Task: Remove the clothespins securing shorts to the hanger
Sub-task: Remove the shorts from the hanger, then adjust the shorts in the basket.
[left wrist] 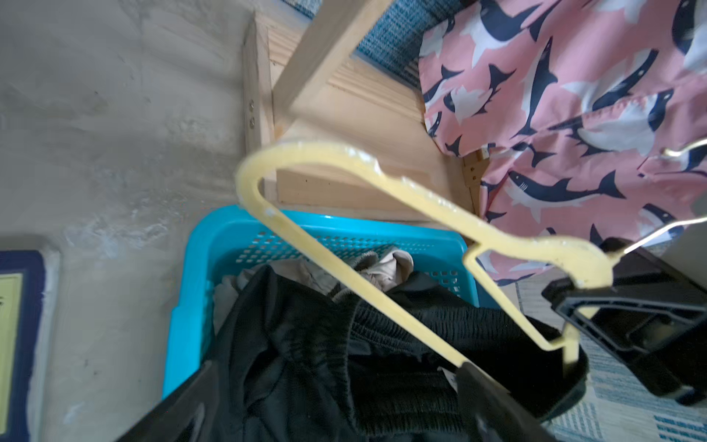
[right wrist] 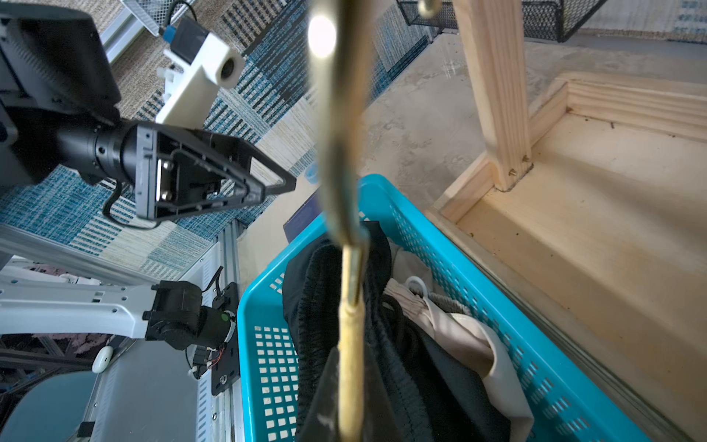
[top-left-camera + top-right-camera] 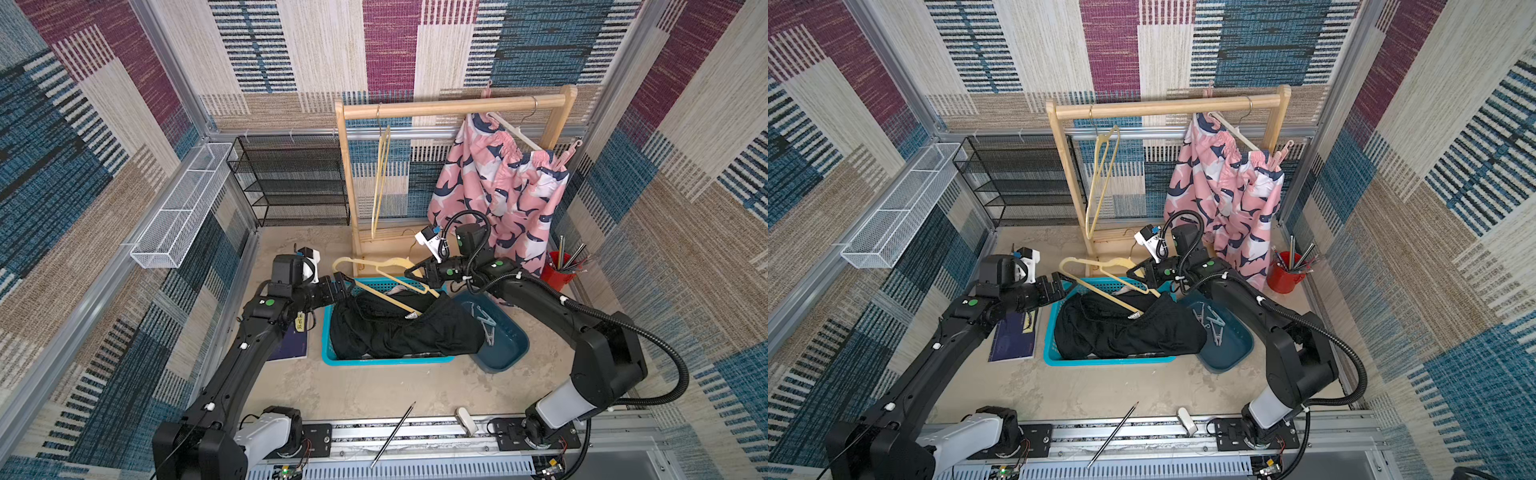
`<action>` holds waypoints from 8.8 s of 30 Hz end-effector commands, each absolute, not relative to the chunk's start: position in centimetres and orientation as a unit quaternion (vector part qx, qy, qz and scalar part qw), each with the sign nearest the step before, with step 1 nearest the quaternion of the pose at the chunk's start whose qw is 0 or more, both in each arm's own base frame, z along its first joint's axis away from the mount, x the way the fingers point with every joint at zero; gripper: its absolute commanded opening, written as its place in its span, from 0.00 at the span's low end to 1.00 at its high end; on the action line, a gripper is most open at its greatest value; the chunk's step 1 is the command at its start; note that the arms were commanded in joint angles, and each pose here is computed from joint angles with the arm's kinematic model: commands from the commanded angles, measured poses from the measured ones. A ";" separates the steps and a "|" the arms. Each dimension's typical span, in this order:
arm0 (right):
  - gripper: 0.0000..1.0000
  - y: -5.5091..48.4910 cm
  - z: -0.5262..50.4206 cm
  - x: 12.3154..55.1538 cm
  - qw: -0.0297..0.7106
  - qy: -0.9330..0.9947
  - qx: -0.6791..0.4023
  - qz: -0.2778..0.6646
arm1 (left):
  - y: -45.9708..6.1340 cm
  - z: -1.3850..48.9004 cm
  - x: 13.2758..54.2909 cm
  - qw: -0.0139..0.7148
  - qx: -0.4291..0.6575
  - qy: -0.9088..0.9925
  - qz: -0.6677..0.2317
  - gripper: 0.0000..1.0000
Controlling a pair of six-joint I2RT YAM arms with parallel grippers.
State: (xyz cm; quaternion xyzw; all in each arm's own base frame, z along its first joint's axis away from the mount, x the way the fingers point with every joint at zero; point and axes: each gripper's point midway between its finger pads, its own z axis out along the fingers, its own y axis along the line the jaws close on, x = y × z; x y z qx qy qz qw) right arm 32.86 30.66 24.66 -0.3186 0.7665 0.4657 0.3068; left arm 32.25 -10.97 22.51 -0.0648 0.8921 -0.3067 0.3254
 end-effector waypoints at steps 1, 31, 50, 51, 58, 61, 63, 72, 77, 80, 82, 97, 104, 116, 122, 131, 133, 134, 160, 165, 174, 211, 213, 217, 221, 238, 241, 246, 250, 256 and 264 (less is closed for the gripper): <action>0.00 30.6 25.9 31.7 0.304 0.741 -0.348 0.487 | -11.1 23.8 31.8 0.321 -0.020 0.890 -0.323 0.99; 0.00 34.1 25.9 26.7 0.233 0.668 -0.435 0.556 | -17.8 25.0 27.7 0.254 0.280 0.882 -0.281 0.94; 0.00 33.9 27.1 25.6 0.236 0.638 -0.459 0.572 | -19.2 24.9 25.8 0.219 0.306 0.868 -0.323 0.75; 0.00 33.8 27.2 25.6 0.239 0.637 -0.461 0.570 | -19.2 24.9 25.7 0.220 0.307 0.868 -0.323 0.73; 0.00 31.9 28.4 25.6 0.256 0.624 -0.459 0.578 | -19.2 25.6 24.2 0.225 0.328 0.855 -0.334 0.46; 0.00 31.7 28.8 25.5 0.259 0.620 -0.461 0.580 | -19.1 25.2 24.0 0.217 0.329 0.856 -0.335 0.40; 0.00 31.8 28.9 25.7 0.261 0.619 -0.461 0.579 | -19.3 25.2 23.8 0.211 0.329 0.854 -0.342 0.33; 0.00 31.8 29.2 26.5 0.262 0.614 -0.458 0.587 | -20.0 25.5 23.0 0.201 0.343 0.839 -0.371 0.06; 0.00 31.9 29.2 26.8 0.261 0.613 -0.457 0.590 | -20.3 25.5 22.8 0.194 0.345 0.835 -0.384 0.00; 0.00 32.0 28.9 27.1 0.262 0.621 -0.453 0.583 | -20.2 25.3 23.0 0.192 0.343 0.837 -0.380 0.00; 0.01 32.0 28.3 27.5 0.263 0.632 -0.447 0.575 | -20.1 25.3 23.1 0.194 0.342 0.839 -0.376 0.00; 0.65 25.6 24.9 35.1 0.367 0.828 -0.255 0.338 | -18.6 26.5 23.5 0.225 0.307 0.864 -0.328 0.00; 0.77 21.0 23.5 33.3 0.376 0.870 -0.194 0.253 | -18.0 28.0 22.4 0.255 0.311 0.857 -0.322 0.00; 0.75 21.7 20.7 29.8 0.316 0.876 -0.182 0.316 | -18.0 29.0 22.1 0.268 0.310 0.852 -0.325 0.00; 0.35 22.0 20.1 29.5 0.309 0.875 -0.179 0.327 | -17.8 29.0 22.2 0.271 0.307 0.855 -0.317 0.00; 0.00 19.6 19.8 30.6 0.323 0.887 -0.155 0.290 | -17.3 29.1 22.2 0.276 0.290 0.863 -0.307 0.00; 0.00 18.9 19.5 30.9 0.326 0.891 -0.149 0.279 | -17.1 29.3 22.0 0.281 0.287 0.864 -0.304 0.00; 0.00 18.4 19.4 31.2 0.328 0.894 -0.145 0.270 | -17.0 29.5 21.8 0.284 0.284 0.864 -0.302 0.00; 0.00 26.6 22.9 26.7 0.322 0.833 -0.218 0.392 | -16.9 34.8 23.3 0.379 0.224 0.839 -0.320 0.00; 0.00 30.9 22.6 24.2 0.312 0.801 -0.256 0.442 | -17.4 34.7 24.4 0.378 0.221 0.838 -0.327 0.00; 0.00 36.5 19.6 21.5 0.280 0.774 -0.292 0.487 | -17.7 33.3 25.3 0.364 0.213 0.844 -0.331 0.00; 0.51 27.8 18.0 26.2 0.289 0.891 -0.158 0.312 | -18.1 31.2 26.4 0.345 0.210 0.853 -0.331 0.00; 0.51 27.5 17.3 26.0 0.274 0.893 -0.151 0.324 | -18.6 31.4 26.1 0.340 0.217 0.848 -0.345 0.00; 0.51 28.2 15.4 25.4 0.249 0.893 -0.152 0.343 | -18.8 31.4 26.2 0.336 0.217 0.847 -0.350 0.00; 0.51 29.9 15.1 24.6 0.233 0.871 -0.152 0.405 | -18.9 31.3 26.2 0.333 0.218 0.846 -0.354 0.00; 0.55 23.9 22.8 28.1 0.339 0.827 -0.179 0.412 | -20.7 29.7 26.1 0.296 0.254 0.829 -0.401 0.00; 0.56 20.5 25.2 28.7 0.374 0.799 -0.178 0.435 | -20.9 29.3 25.8 0.286 0.261 0.827 -0.407 0.00; 0.58 15.4 27.0 30.0 0.416 0.784 -0.173 0.427 | -21.4 29.4 25.0 0.276 0.279 0.814 -0.428 0.00; 0.63 13.3 26.5 30.9 0.430 0.779 -0.169 0.423 | -21.6 29.8 24.7 0.276 0.285 0.808 -0.435 0.00; 0.65 13.8 25.2 31.0 0.424 0.763 -0.211 0.440 | -21.7 30.4 24.2 0.279 0.294 0.800 -0.442 0.00; 0.64 14.6 23.5 31.1 0.408 0.741 -0.252 0.470 | -21.8 30.9 23.6 0.278 0.302 0.791 -0.454 0.00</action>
